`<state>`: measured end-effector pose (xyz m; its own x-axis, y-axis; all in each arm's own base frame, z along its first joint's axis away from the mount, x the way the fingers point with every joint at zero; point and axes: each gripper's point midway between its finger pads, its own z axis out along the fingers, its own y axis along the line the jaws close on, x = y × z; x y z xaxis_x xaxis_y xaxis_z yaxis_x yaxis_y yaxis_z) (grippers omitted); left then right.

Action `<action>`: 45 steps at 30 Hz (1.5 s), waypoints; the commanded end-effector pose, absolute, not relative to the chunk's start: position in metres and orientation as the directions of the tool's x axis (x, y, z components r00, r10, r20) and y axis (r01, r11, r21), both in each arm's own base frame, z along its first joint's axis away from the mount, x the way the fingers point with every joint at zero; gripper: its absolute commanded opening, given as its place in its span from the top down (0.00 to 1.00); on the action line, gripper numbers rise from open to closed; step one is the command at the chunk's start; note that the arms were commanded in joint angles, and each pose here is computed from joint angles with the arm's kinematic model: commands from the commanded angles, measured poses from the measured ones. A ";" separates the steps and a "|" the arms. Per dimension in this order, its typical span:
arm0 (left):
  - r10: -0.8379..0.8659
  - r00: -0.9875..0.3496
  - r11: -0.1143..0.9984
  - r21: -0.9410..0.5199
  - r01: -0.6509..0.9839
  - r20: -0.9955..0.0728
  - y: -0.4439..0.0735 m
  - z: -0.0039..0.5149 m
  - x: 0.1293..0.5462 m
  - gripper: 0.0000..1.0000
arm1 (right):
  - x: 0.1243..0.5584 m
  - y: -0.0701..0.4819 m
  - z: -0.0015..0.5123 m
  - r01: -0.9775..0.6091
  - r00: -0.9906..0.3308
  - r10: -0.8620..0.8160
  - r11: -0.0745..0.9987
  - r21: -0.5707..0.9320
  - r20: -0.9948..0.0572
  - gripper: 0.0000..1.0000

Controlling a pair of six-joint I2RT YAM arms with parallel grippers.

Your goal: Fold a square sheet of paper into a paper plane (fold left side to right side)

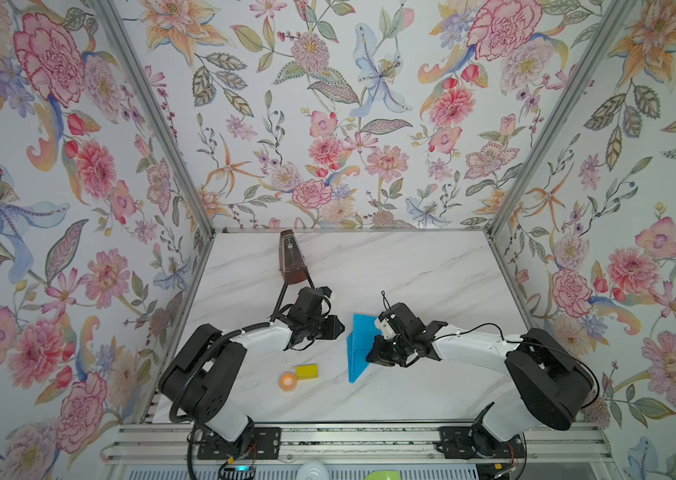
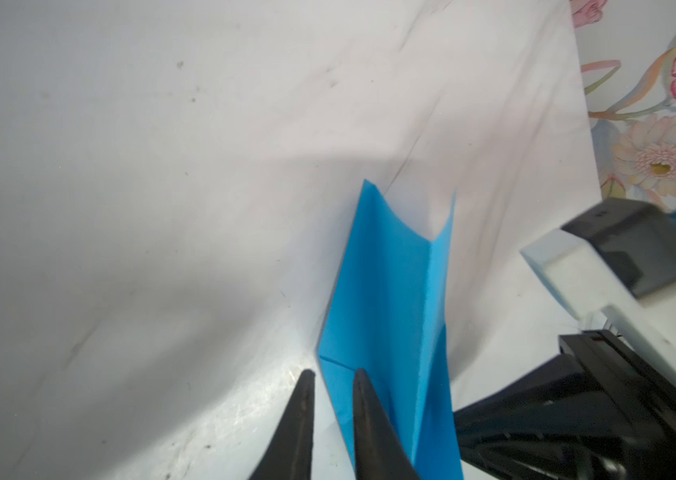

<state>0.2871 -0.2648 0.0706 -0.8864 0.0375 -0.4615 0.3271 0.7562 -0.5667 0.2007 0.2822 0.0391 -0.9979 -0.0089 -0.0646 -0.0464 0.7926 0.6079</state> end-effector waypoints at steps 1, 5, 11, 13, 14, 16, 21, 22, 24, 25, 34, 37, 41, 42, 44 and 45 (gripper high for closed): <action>0.093 -0.891 0.716 -0.591 0.371 -0.445 -0.272 0.079 0.258 0.68 | 0.202 0.282 0.042 -0.043 -0.998 -0.004 0.767 0.640 -0.063 0.88; 0.180 -0.888 0.688 -0.591 0.421 -0.423 -0.289 0.077 0.232 0.59 | 0.207 0.285 0.044 -0.044 -0.998 -0.006 0.753 0.656 -0.060 0.88; 0.267 -0.889 0.694 -0.566 0.445 -0.372 -0.295 0.060 0.213 0.47 | 0.212 0.293 0.044 -0.050 -0.998 -0.016 0.741 0.670 -0.057 0.88; 0.283 -0.890 0.701 -0.557 0.446 -0.357 -0.295 0.054 0.212 0.46 | 0.213 0.294 0.042 -0.044 -0.999 -0.015 0.743 0.667 -0.050 0.88; 0.291 -0.890 0.708 -0.547 0.447 -0.351 -0.294 0.051 0.212 0.45 | 0.213 0.294 0.040 -0.043 -0.999 -0.017 0.746 0.665 -0.045 0.88; 0.299 -0.887 0.710 -0.539 0.453 -0.352 -0.294 0.051 0.213 0.45 | 0.212 0.294 0.037 -0.038 -0.999 -0.018 0.748 0.662 -0.037 0.88; 0.313 -0.895 0.718 -0.537 0.443 -0.318 -0.296 0.038 0.213 0.47 | 0.211 0.293 0.034 -0.028 -1.000 -0.014 0.750 0.661 -0.027 0.88; 0.313 -0.895 0.716 -0.540 0.443 -0.319 -0.297 0.038 0.214 0.49 | 0.211 0.294 0.034 -0.029 -1.000 -0.015 0.749 0.662 -0.027 0.88; 0.310 -0.894 0.714 -0.541 0.443 -0.324 -0.298 0.038 0.215 0.53 | 0.211 0.293 0.033 -0.027 -1.000 -0.013 0.750 0.661 -0.026 0.88; 0.308 -0.893 0.714 -0.540 0.445 -0.328 -0.299 0.039 0.216 0.56 | 0.210 0.293 0.033 -0.027 -1.000 -0.014 0.751 0.660 -0.025 0.88; 0.300 -0.891 0.733 -0.516 0.444 -0.341 -0.298 0.039 0.224 0.73 | 0.210 0.293 0.033 -0.026 -1.000 -0.016 0.751 0.660 -0.020 0.88; 0.301 -0.894 0.745 -0.504 0.438 -0.332 -0.295 0.035 0.224 0.79 | 0.210 0.294 0.034 -0.030 -1.000 -0.020 0.749 0.661 -0.023 0.88; 0.300 -0.896 0.758 -0.488 0.433 -0.328 -0.291 0.032 0.223 0.83 | 0.209 0.292 0.033 -0.031 -1.000 -0.021 0.752 0.658 -0.024 0.88; 0.300 -0.896 0.759 -0.486 0.432 -0.328 -0.291 0.031 0.224 0.83 | 0.209 0.292 0.032 -0.030 -1.000 -0.021 0.753 0.657 -0.022 0.88; 0.298 -0.896 0.763 -0.483 0.431 -0.330 -0.290 0.031 0.224 0.83 | 0.209 0.292 0.033 -0.030 -1.000 -0.021 0.753 0.658 -0.022 0.88; 0.295 -0.896 0.764 -0.482 0.429 -0.331 -0.289 0.032 0.225 0.84 | 0.209 0.292 0.033 -0.030 -1.000 -0.021 0.752 0.659 -0.023 0.89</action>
